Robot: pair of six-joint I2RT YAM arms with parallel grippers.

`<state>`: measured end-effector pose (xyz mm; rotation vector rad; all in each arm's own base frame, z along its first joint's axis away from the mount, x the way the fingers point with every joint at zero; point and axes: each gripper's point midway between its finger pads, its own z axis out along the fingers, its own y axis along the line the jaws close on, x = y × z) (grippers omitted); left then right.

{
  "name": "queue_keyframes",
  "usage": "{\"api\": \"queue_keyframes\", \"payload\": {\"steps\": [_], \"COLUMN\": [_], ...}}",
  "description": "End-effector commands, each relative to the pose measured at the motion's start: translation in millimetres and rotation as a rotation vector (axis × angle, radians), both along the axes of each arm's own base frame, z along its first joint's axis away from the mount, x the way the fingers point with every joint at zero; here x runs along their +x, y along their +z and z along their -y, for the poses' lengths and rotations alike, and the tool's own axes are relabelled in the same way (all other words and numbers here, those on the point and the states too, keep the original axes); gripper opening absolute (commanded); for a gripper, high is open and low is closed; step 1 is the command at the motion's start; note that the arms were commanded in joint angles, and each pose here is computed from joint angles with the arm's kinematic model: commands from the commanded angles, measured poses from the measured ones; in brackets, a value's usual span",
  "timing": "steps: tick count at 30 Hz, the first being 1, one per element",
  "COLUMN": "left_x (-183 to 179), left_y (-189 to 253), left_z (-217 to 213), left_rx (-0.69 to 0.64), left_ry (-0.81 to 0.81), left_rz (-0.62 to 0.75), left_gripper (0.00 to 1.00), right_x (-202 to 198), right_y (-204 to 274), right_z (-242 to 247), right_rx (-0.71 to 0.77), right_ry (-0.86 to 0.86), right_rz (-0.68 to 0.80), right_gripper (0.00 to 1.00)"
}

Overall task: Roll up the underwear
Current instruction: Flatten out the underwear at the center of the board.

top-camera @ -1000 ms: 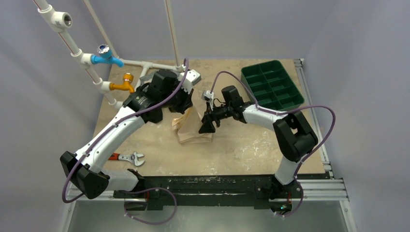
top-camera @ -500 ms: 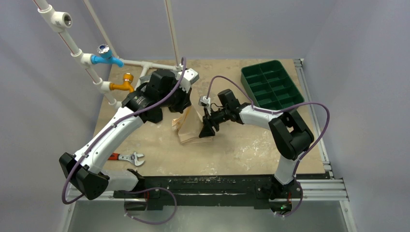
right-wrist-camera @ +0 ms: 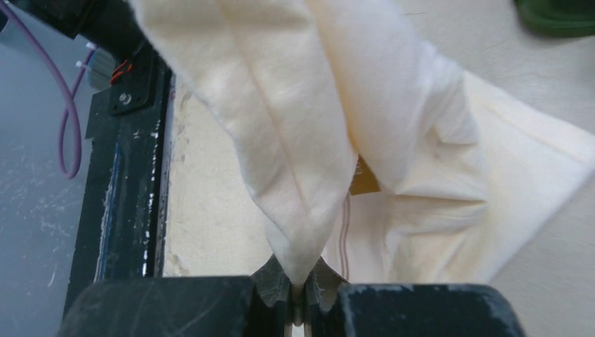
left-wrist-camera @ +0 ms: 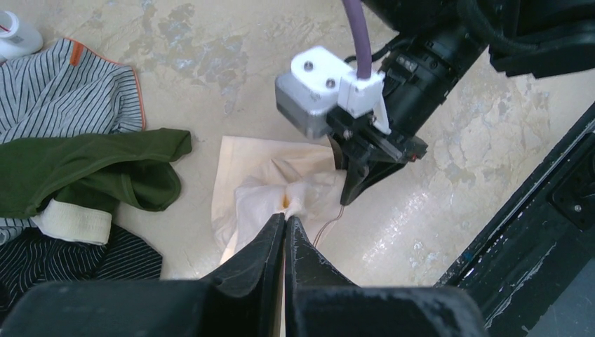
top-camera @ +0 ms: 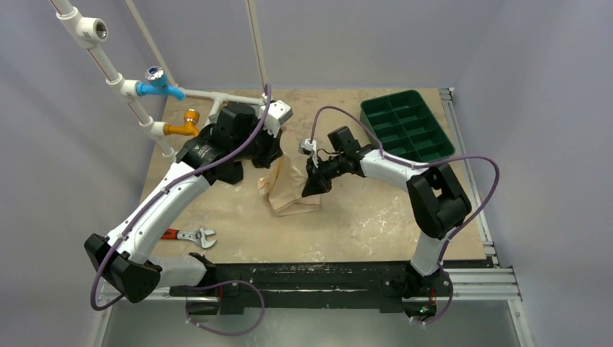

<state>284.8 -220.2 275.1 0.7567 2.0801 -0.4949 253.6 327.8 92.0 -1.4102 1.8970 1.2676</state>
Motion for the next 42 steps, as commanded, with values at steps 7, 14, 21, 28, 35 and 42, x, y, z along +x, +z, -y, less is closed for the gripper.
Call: {"api": "queue_keyframes", "payload": {"steps": [7, 14, 21, 28, 35, 42], "left_x": [-12, -11, -6, -7, -4, 40], "left_y": [23, 52, 97, 101, 74, 88], "left_z": [-2, 0, -12, -23, -14, -22], "left_rx": [-0.026, -0.046, -0.065, -0.081, -0.077, -0.008], "left_ry": [-0.109, -0.160, -0.103, -0.045, -0.069, 0.062], "left_rz": [0.103, 0.175, 0.288, 0.302, 0.244, 0.308], "left_gripper": [0.00, 0.00, 0.00, 0.00, 0.00, 0.00], "right_x": [36, 34, 14, -4, 5, 64], "right_y": [95, 158, 178, 167, 170, 201], "right_z": [55, 99, 138, 148, 139, 139], "right_rx": [-0.111, -0.295, -0.449, -0.467, -0.438, -0.478], "right_ry": [-0.051, -0.099, -0.070, -0.041, -0.054, -0.255], "right_rz": [0.255, 0.419, 0.481, 0.477, 0.497, 0.615], "right_gripper": [0.00, 0.00, 0.00, 0.00, 0.00, 0.00]}}
